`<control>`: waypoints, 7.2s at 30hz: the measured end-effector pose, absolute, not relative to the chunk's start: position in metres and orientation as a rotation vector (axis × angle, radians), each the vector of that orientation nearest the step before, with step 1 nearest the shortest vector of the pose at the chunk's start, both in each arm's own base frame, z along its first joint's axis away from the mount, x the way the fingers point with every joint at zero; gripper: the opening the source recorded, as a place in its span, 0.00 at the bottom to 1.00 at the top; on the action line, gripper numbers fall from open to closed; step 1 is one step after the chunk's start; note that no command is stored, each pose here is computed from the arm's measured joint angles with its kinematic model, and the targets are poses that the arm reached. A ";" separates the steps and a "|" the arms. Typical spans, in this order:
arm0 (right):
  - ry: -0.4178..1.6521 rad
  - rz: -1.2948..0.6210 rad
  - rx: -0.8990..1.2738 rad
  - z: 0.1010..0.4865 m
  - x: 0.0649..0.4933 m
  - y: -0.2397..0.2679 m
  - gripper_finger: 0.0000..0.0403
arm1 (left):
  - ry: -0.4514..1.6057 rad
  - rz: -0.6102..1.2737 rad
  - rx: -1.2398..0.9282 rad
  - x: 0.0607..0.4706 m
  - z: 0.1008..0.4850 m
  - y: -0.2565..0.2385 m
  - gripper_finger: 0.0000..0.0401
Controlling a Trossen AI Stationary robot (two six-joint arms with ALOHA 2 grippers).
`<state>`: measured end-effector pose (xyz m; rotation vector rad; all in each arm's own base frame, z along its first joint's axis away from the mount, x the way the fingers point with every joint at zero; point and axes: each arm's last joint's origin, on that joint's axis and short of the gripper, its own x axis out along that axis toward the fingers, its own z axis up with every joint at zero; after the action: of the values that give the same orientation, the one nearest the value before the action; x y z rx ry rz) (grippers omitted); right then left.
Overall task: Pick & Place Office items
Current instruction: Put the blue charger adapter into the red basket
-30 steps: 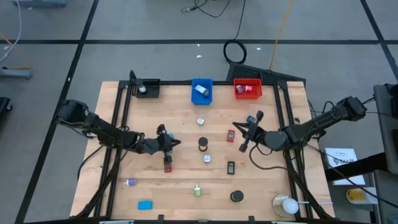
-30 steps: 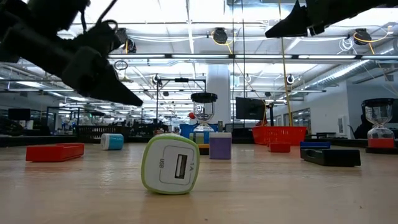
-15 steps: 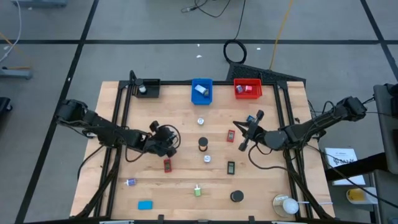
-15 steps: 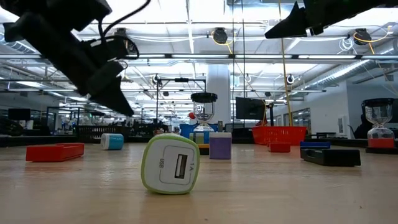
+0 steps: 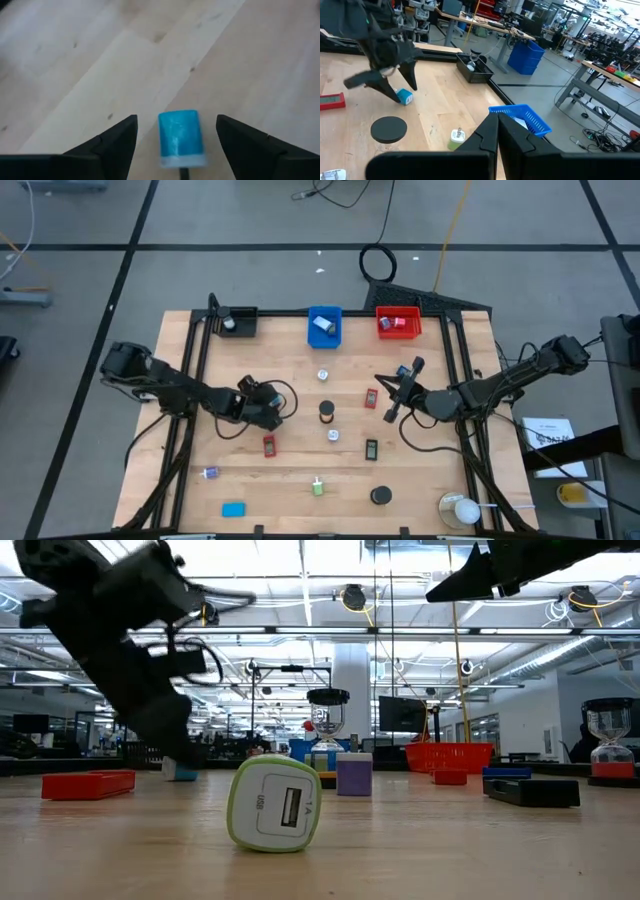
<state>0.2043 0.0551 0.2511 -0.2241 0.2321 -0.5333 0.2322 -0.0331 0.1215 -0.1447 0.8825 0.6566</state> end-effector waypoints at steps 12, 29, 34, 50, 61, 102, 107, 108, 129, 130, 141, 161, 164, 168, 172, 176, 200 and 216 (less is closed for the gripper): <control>0.234 -0.532 -0.231 0.251 0.204 0.055 0.00 | 0.975 0.635 -0.116 0.235 0.106 -0.027 0.40; 0.237 -0.433 -0.024 0.246 0.216 0.031 0.00 | 0.630 0.591 0.250 0.256 0.138 -0.048 0.35; 0.255 -0.396 0.073 0.232 0.237 0.008 0.04 | 0.562 0.652 0.455 0.270 0.135 -0.050 0.35; 0.159 -0.225 0.167 0.214 0.270 -0.027 0.40 | 0.735 0.574 0.157 0.266 0.120 -0.013 0.35; 0.161 -0.224 0.151 0.214 0.270 -0.027 0.41 | 0.734 0.576 -0.094 0.274 0.102 0.015 0.38; 0.183 -0.291 0.319 0.206 0.269 -0.040 0.52 | 0.605 0.623 0.378 0.270 0.130 -0.038 0.33; 0.149 -0.123 0.394 0.198 0.282 -0.037 0.62 | 0.503 0.592 0.495 0.278 0.144 -0.046 0.34; 0.151 -0.095 0.402 0.196 0.286 -0.036 0.64 | 0.487 0.588 0.508 0.279 0.146 -0.048 0.34; 0.131 0.131 0.582 0.177 0.361 -0.039 0.74 | 0.310 0.526 0.547 0.284 0.167 -0.067 0.34; 0.131 0.133 0.582 0.175 0.362 -0.039 0.73 | 0.304 0.521 0.543 0.284 0.168 -0.068 0.34; 0.132 0.155 0.581 0.170 0.385 -0.034 0.70 | 0.283 0.493 0.531 0.286 0.170 -0.068 0.34; 0.130 0.162 0.532 0.169 0.391 -0.034 0.33 | 0.287 0.514 0.488 0.285 0.169 -0.069 0.50; 0.147 0.156 0.521 0.168 0.391 -0.034 0.33 | 0.283 0.505 0.488 0.285 0.169 -0.071 0.62; 0.162 0.150 0.497 0.166 0.391 -0.035 0.33 | 0.267 0.491 0.497 0.281 0.175 -0.078 0.73; 0.174 0.147 0.478 0.164 0.391 -0.035 0.33 | 0.256 0.511 0.490 0.272 0.189 -0.083 0.74; 0.172 0.145 0.449 0.165 0.390 -0.036 0.33 | 0.257 0.474 0.433 0.260 0.199 -0.081 0.65; 0.429 -0.687 -0.061 0.254 0.314 -0.056 0.33 | 0.064 0.286 0.045 0.184 0.142 -0.006 0.06; 0.448 -1.084 0.218 0.224 0.208 -0.153 0.33 | 0.069 0.314 0.035 0.183 0.140 -0.002 0.09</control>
<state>0.2084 -0.1531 0.2239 0.2180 0.4483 -1.0845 0.1830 -0.0020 0.1401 0.0350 0.0694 0.3140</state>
